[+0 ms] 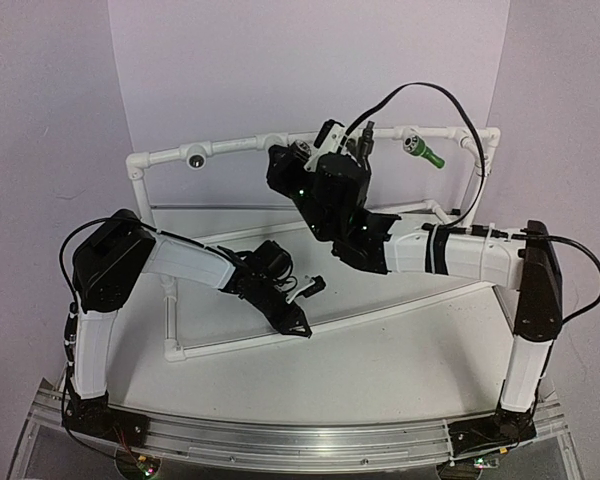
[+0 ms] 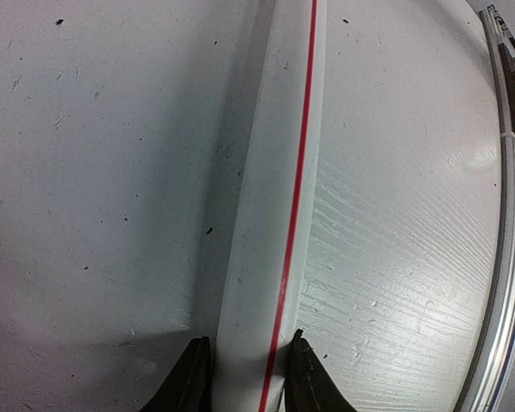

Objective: Install the water faucets

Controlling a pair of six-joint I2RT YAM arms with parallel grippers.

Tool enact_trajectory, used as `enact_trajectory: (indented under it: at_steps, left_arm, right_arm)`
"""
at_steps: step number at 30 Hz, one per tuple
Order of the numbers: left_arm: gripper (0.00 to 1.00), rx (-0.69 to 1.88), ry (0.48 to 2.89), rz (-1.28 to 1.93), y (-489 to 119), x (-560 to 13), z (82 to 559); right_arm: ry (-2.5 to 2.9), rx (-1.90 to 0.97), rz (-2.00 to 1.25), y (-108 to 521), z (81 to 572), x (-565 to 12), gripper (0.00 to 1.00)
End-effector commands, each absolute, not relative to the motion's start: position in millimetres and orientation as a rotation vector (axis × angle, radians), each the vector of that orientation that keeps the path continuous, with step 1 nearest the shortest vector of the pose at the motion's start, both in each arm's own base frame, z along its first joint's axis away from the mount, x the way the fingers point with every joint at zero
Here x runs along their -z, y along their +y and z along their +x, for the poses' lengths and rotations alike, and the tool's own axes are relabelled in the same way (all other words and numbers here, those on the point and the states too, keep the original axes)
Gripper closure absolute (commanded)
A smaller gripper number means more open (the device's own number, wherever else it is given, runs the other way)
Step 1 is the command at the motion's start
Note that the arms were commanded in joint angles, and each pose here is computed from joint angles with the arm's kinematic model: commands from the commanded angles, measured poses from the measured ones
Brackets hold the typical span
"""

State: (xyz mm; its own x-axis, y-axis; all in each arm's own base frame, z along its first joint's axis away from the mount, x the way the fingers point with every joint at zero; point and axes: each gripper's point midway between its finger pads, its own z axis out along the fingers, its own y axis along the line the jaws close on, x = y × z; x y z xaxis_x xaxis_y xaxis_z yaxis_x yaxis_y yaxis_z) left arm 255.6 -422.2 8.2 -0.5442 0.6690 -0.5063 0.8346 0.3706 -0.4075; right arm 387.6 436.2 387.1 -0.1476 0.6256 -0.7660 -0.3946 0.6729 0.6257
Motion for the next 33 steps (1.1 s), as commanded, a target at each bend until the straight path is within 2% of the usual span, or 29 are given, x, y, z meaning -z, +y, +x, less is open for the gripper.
enact_trajectory:
  at_steps: [1,6,13,19,24,33]
  left_arm:
    - [1.00,0.577,2.857,1.241,-344.6,99.1,221.4]
    - [1.00,0.577,2.864,1.244,-343.7,102.1,220.2]
    - [1.00,0.595,2.859,1.244,-346.6,99.4,220.4]
    - [1.00,0.591,2.862,1.247,-346.0,101.0,220.2]
    - [1.00,0.603,2.856,1.248,-347.6,98.4,219.8]
    - [0.99,0.604,2.858,1.250,-348.1,99.6,219.6]
  right_arm:
    - [1.458,-1.142,0.283,435.8,391.1,-390.5,0.71]
    - [1.544,-1.066,0.152,430.3,375.3,-377.3,0.46]
    - [1.626,-0.903,-0.185,429.7,329.8,-362.5,0.26]
    - [1.637,-0.571,-0.533,414.4,293.9,-356.4,0.19]
    - [1.456,-0.086,-0.906,405.4,271.1,-369.8,0.13]
    - [1.058,0.684,-1.355,412.0,284.8,-382.2,0.06]
